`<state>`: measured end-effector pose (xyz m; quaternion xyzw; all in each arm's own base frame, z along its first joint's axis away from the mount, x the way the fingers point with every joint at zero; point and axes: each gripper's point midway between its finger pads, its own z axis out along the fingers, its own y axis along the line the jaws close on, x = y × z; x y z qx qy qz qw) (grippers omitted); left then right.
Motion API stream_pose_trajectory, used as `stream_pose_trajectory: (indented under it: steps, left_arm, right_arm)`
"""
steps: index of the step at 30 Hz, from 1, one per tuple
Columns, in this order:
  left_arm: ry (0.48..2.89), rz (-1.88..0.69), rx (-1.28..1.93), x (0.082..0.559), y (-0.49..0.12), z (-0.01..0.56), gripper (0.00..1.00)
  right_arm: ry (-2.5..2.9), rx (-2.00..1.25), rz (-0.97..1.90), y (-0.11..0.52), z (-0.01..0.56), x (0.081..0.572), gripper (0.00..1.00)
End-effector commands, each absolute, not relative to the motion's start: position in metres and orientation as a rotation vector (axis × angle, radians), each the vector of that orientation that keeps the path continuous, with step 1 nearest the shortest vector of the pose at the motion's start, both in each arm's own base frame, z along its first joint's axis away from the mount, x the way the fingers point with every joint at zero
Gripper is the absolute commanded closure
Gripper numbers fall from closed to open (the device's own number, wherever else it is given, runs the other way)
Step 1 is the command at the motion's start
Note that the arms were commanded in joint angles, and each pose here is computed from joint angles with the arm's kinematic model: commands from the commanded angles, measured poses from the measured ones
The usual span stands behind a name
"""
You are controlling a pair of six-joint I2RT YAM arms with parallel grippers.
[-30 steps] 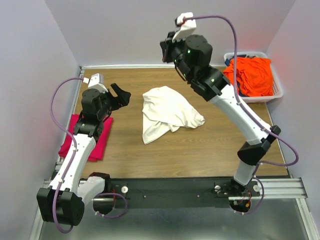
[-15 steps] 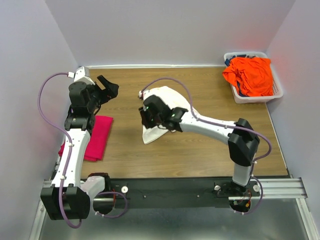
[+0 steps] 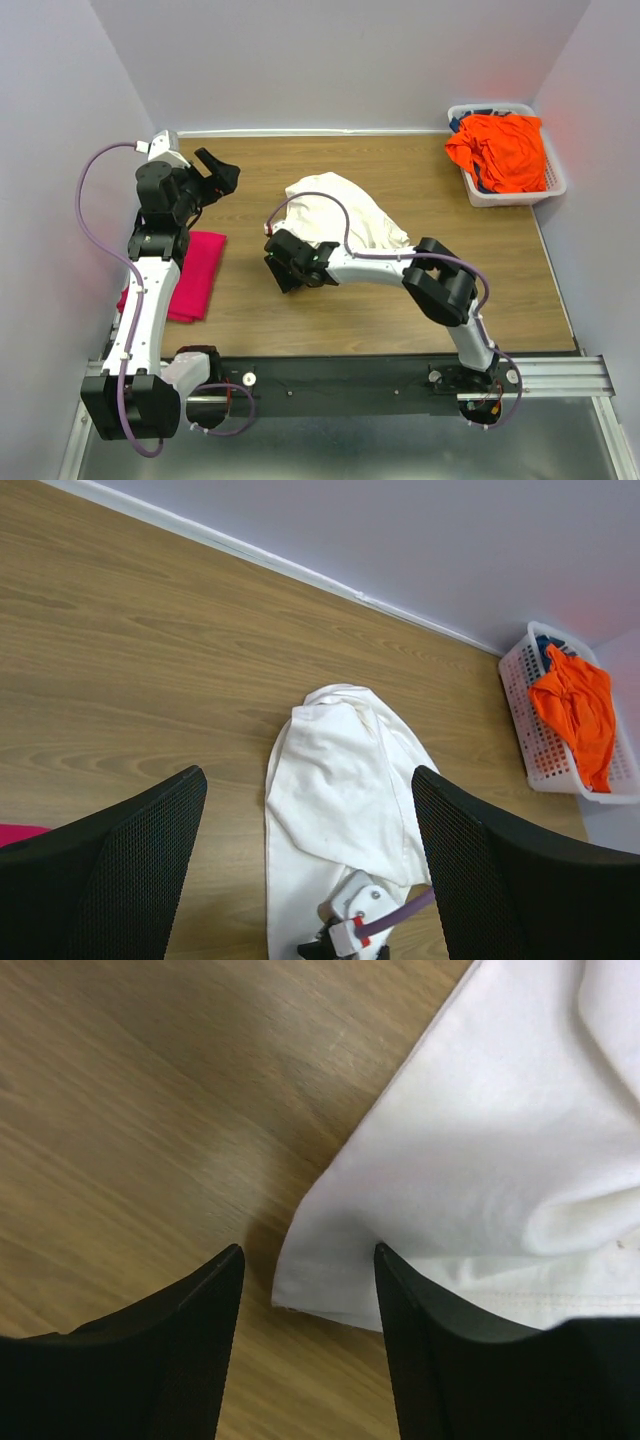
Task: Fold and stack the t-shirts
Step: Flatten the tshirt out
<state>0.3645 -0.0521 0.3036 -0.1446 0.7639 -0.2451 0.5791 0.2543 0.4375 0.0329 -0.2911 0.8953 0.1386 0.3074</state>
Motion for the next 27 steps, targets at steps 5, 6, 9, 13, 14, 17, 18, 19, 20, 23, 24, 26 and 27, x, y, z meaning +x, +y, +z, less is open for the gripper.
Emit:
stream_pose_trajectory:
  steps: [5, 6, 9, 13, 14, 17, 18, 19, 20, 23, 24, 26, 27]
  left_arm:
    - [1.763, -0.611, -0.287, 0.366, -0.058, 0.313, 0.09]
    - [1.769, -0.611, -0.286, 0.366, -0.059, 0.311, 0.09]
    - [1.773, -0.618, -0.282, 0.366, -0.06, 0.308, 0.09]
    - [1.773, -0.637, -0.268, 0.364, -0.064, 0.309, 0.09]
    - [1.768, -0.644, -0.263, 0.363, -0.065, 0.31, 0.1]
    - [1.751, -0.658, -0.25, 0.358, -0.067, 0.316, 0.12]
    - [1.748, -0.667, -0.246, 0.357, -0.068, 0.316, 0.12]
    - [1.743, -0.673, -0.24, 0.356, -0.069, 0.317, 0.12]
    - [1.743, -0.679, -0.234, 0.355, -0.07, 0.316, 0.13]
    - [1.744, -0.704, -0.23, 0.352, -0.074, 0.312, 0.14]
    - [1.738, -0.716, -0.223, 0.349, -0.075, 0.313, 0.14]
    - [1.74, -0.734, -0.218, 0.347, -0.078, 0.309, 0.15]
    - [1.739, -0.739, -0.217, 0.346, -0.079, 0.308, 0.15]
  right_arm:
    - [2.38, -0.785, 0.17, 0.43, -0.001, 0.257, 0.36]
    - [2.382, -0.787, 0.133, 0.425, -0.004, 0.258, 0.43]
    - [2.38, -0.772, 0.073, 0.418, -0.004, 0.262, 0.74]
    - [2.326, -0.733, -0.041, 0.405, 0.017, 0.278, 1.0]
    - [2.313, -0.725, -0.042, 0.404, 0.025, 0.283, 1.0]
    - [2.282, -0.676, 0.104, 0.414, 0.075, 0.303, 0.99]
    - [2.229, -0.633, 0.181, 0.422, 0.113, 0.314, 1.0]
    - [2.209, -0.602, 0.208, 0.42, 0.132, 0.327, 1.0]
    - [2.17, -0.599, 0.245, 0.423, 0.156, 0.334, 1.0]
    - [2.022, -0.53, 0.312, 0.426, 0.241, 0.357, 1.0]
    - [1.985, -0.516, 0.318, 0.425, 0.26, 0.362, 1.0]
    - [1.87, -0.471, 0.327, 0.422, 0.318, 0.372, 1.0]
    - [1.829, -0.451, 0.332, 0.419, 0.339, 0.374, 1.0]
